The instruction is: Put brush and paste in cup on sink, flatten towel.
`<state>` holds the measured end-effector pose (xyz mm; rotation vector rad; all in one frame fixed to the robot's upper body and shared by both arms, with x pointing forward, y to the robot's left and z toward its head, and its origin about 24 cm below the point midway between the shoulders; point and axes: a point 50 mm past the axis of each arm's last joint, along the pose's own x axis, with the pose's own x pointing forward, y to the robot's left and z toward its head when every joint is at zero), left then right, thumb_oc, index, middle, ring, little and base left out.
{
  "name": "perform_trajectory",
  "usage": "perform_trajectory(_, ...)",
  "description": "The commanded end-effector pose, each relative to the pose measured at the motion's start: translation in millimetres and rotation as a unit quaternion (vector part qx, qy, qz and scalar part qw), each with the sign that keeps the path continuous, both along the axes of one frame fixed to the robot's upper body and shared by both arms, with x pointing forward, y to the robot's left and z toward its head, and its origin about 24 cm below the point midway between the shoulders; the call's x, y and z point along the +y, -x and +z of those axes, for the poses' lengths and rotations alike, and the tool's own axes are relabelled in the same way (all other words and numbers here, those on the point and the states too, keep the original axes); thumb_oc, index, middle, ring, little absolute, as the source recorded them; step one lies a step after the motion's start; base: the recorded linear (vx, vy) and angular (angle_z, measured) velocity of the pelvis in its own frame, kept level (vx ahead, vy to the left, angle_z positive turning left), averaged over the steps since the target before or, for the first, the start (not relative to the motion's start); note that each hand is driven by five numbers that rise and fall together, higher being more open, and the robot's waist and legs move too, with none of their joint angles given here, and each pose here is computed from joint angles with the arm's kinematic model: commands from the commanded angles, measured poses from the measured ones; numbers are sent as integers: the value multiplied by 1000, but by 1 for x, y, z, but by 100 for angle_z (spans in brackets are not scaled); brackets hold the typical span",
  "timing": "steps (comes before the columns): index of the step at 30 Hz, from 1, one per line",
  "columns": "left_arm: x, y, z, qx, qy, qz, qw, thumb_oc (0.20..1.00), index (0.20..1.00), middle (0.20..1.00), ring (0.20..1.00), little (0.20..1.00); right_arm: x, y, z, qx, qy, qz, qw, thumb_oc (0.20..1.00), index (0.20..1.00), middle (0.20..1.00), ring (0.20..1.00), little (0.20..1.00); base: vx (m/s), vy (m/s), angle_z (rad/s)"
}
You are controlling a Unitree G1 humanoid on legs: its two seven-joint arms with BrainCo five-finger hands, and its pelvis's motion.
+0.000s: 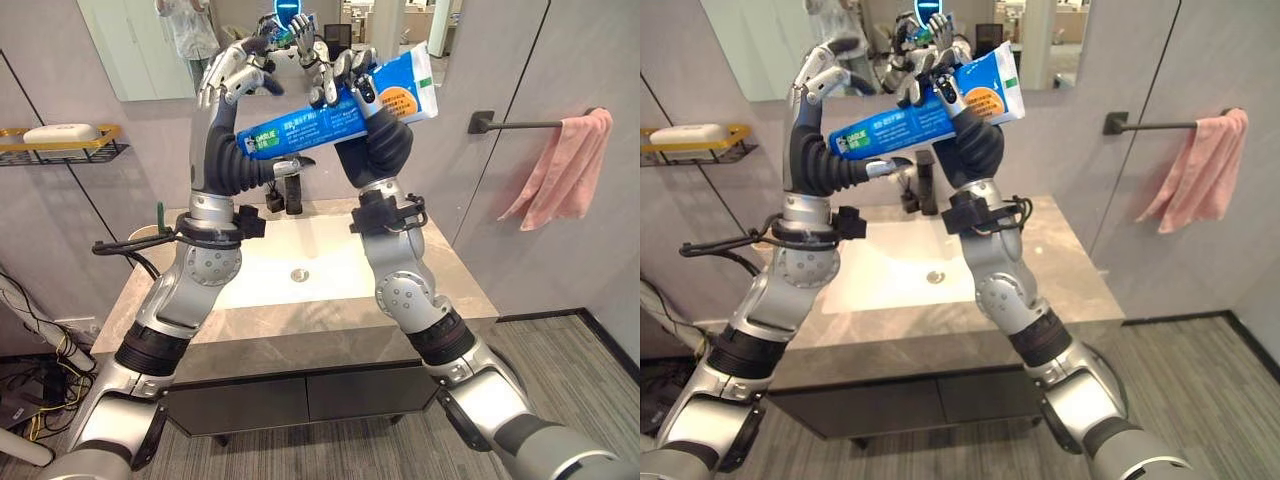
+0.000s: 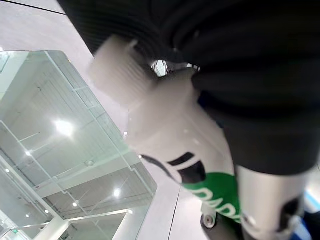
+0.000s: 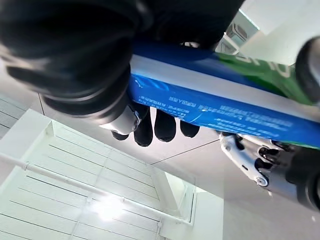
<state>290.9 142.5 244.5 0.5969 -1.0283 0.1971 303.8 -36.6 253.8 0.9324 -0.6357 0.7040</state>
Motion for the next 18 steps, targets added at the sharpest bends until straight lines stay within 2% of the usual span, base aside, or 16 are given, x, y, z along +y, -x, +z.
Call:
perform_trajectory(1, 28, 13, 4, -15, 24, 21, 999, 1000, 1000, 1000, 1000, 1000, -14, 2, 16, -14, -91, -24, 995, 200, 200, 200, 200, 200, 0, 0, 0)
perform_trajectory(5, 50, 26, -27, 45, 40, 46, 997, 1000, 1000, 1000, 1000, 1000, -15, 0, -4, 19, -83, -21, 996, 200, 200, 200, 200, 200, -1, 9, 0)
perform_trajectory(7, 73, 37, -70, 144, 82, 68, 984, 1000, 1000, 1000, 1000, 1000, -23, -4, -11, 33, -79, -39, 996, 200, 200, 200, 200, 200, 2, 39, 3)
perform_trajectory(8, 74, 38, -70, 146, 83, 69, 983, 1000, 1000, 1000, 1000, 1000, -22, -3, -12, 34, -79, -38, 996, 200, 200, 200, 200, 200, 5, 33, -1)
perform_trajectory(9, 87, 44, -99, 214, 121, 76, 966, 1000, 1000, 1000, 1000, 1000, -27, -6, -15, 41, -73, -51, 995, 200, 200, 200, 200, 200, -6, 36, 0)
perform_trajectory(10, 95, 48, -120, 260, 124, 95, 953, 1000, 1000, 1000, 1000, 1000, -31, -8, -16, 43, -71, -61, 995, 200, 200, 200, 200, 200, -6, 35, 2)
perform_trajectory(11, 95, 48, -120, 261, 124, 94, 953, 1000, 1000, 1000, 1000, 1000, -31, -8, -16, 44, -70, -61, 995, 200, 200, 200, 200, 200, -28, 41, 6)
perform_trajectory(13, 111, 61, -166, 363, 126, 138, 913, 1000, 1000, 1000, 1000, 1000, -38, -11, -14, 44, -73, -78, 993, 200, 200, 200, 200, 200, -28, 48, 14)
perform_trajectory(14, 111, 61, -166, 363, 126, 138, 913, 1000, 1000, 1000, 1000, 1000, -38, -11, -14, 45, -73, -78, 993, 200, 200, 200, 200, 200, -15, 37, 22)
perform_trajectory(15, 116, 66, -186, 395, 151, 158, 892, 1000, 1000, 1000, 1000, 1000, -39, -13, -15, 50, -75, -81, 993, 200, 200, 200, 200, 200, -14, 19, 21)
perform_trajectory(16, 116, 67, -187, 397, 157, 153, 891, 1000, 1000, 1000, 1000, 1000, -42, -14, -16, 54, -76, -84, 992, 200, 200, 200, 200, 200, -8, 39, 13)
perform_trajectory(17, 116, 70, -195, 413, 181, 145, 881, 1000, 1000, 1000, 1000, 1000, -45, -15, -17, 53, -70, -92, 992, 200, 200, 200, 200, 200, 5, 55, 24)
perform_trajectory(18, 110, 79, -215, 451, 270, 99, 845, 1000, 1000, 1000, 1000, 1000, -56, -15, -14, 41, -49, -120, 991, 200, 200, 200, 200, 200, 8, 65, 32)
